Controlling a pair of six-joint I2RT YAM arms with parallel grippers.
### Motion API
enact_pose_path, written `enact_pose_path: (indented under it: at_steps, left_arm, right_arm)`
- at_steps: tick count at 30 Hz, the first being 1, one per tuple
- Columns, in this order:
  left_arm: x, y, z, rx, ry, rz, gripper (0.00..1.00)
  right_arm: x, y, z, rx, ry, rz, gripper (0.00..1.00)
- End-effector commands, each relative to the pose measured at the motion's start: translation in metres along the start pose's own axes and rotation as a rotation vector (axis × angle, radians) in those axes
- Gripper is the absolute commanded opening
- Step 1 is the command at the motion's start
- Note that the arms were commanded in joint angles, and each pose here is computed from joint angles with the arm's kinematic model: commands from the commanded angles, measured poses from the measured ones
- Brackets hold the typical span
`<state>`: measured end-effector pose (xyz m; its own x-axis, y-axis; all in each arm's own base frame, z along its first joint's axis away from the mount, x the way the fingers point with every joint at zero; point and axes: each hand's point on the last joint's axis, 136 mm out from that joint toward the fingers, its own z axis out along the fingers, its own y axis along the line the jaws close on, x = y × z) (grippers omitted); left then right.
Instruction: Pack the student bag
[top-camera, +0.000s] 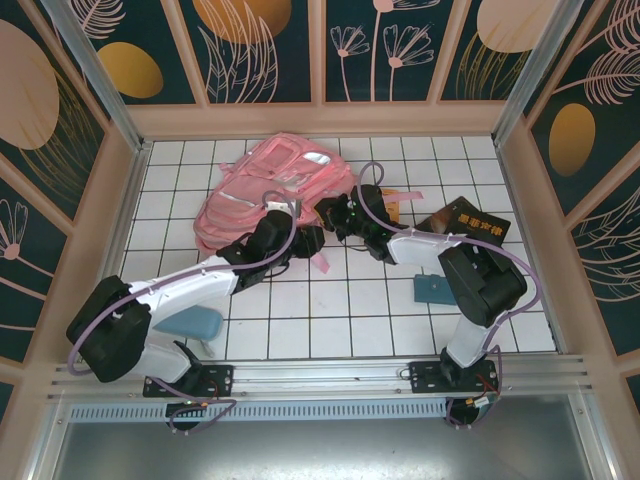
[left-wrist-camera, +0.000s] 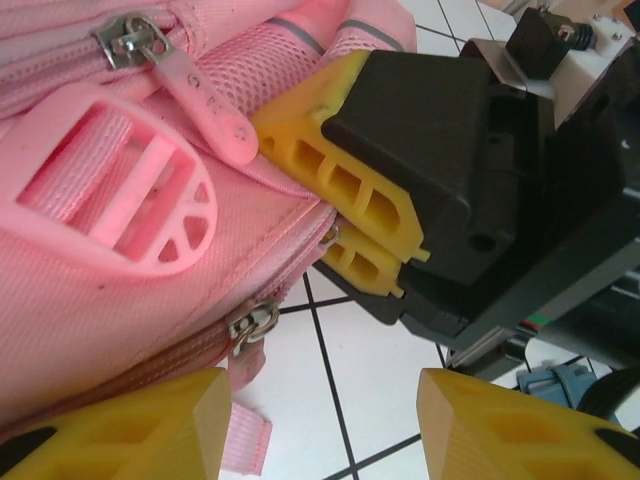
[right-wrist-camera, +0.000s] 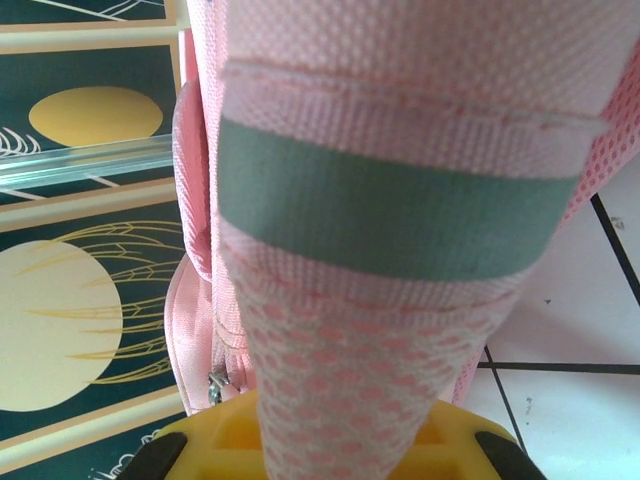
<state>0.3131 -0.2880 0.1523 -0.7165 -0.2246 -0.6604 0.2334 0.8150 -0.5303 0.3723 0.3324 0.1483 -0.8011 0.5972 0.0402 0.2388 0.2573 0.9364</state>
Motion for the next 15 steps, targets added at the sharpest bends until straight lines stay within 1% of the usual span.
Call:
enact_pose_path:
  at_steps: [1,3,5,6,8,11,15]
  left_arm:
    - [-0.021,0.003,0.001,-0.028,-0.080,-0.012,0.57]
    - [-0.022,0.007,0.001,-0.040,-0.087,-0.023,0.59]
    - [-0.022,0.007,0.001,-0.038,-0.085,-0.028,0.60]
    - [-0.021,0.008,0.002,-0.039,-0.083,-0.031,0.58]
    - [-0.019,0.012,0.003,-0.062,-0.074,-0.032,0.49]
    - [-0.011,0.023,0.000,-0.086,-0.072,-0.047,0.40]
    - [-0.003,0.025,-0.004,-0.069,-0.058,-0.042,0.34]
  right_arm:
    - [0.025,0.070,-0.014,-0.184,0.117,-0.028,0.00]
    - [0.025,0.070,-0.014,-0.185,0.124,-0.024,0.00]
    - [0.026,0.072,-0.014,-0.188,0.127,-0.025,0.00]
    - [0.026,0.073,-0.014,-0.189,0.128,-0.026,0.00]
    - [0.025,0.074,-0.014,-0.189,0.127,-0.024,0.00]
    - [0.023,0.076,-0.015,-0.193,0.119,-0.026,0.00]
    - [0.024,0.078,-0.015,-0.199,0.126,-0.024,0.00]
